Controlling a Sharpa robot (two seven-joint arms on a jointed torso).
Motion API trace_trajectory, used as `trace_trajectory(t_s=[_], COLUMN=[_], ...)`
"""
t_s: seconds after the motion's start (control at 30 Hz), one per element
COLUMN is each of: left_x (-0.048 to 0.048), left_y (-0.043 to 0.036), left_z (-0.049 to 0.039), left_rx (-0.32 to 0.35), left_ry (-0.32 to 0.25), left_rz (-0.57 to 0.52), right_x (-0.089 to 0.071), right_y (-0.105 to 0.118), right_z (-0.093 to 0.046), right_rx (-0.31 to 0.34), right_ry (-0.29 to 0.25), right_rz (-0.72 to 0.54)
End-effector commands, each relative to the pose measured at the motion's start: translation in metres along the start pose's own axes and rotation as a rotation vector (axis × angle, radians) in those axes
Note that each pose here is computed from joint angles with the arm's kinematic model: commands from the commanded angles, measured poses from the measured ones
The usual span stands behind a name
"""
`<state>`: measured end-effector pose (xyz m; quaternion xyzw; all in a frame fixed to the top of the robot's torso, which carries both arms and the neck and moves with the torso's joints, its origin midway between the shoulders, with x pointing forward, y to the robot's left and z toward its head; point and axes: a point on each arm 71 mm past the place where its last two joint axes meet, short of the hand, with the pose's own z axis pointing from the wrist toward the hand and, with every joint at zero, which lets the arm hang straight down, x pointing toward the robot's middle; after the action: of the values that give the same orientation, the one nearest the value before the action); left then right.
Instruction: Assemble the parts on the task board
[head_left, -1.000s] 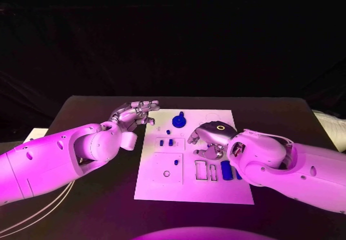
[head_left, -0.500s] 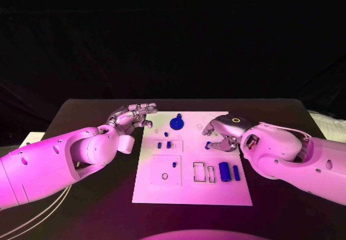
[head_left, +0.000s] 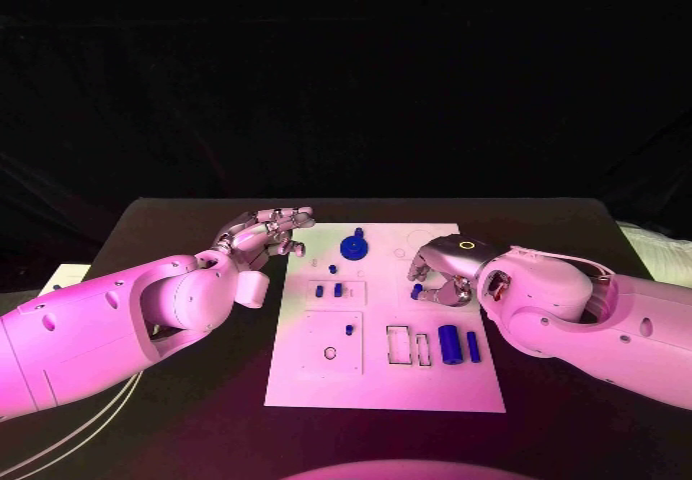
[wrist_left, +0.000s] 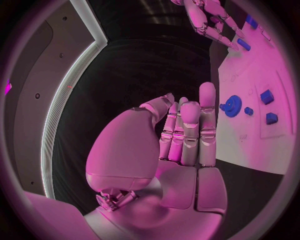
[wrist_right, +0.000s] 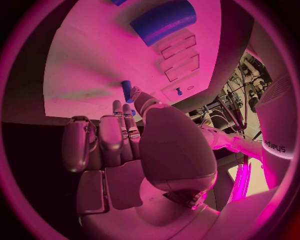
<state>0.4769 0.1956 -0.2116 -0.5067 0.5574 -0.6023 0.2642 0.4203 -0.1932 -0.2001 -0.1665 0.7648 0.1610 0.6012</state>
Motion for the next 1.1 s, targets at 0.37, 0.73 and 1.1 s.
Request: trace_trajectory(t_s=[0.37,0.73,1.1], left_x=[0.0024,0.0023,0.0020], left_y=[-0.0005,-0.0004,-0.0003], left_z=[0.0001,0.0003,0.0004], left_rx=[0.006,0.005,0.006], left_ry=[0.022,0.022,0.022], left_rz=[-0.003,-0.003,-0.003], right_x=[0.007,0.007,-0.008], right_y=[0.005,0.004,0.011], right_z=[0.005,0.007,-0.001], right_rx=[-0.013,-0.009,-0.039], right_ry=[0.044,0.011,-0.118], right_rz=[-0.029,-0.041,0.025])
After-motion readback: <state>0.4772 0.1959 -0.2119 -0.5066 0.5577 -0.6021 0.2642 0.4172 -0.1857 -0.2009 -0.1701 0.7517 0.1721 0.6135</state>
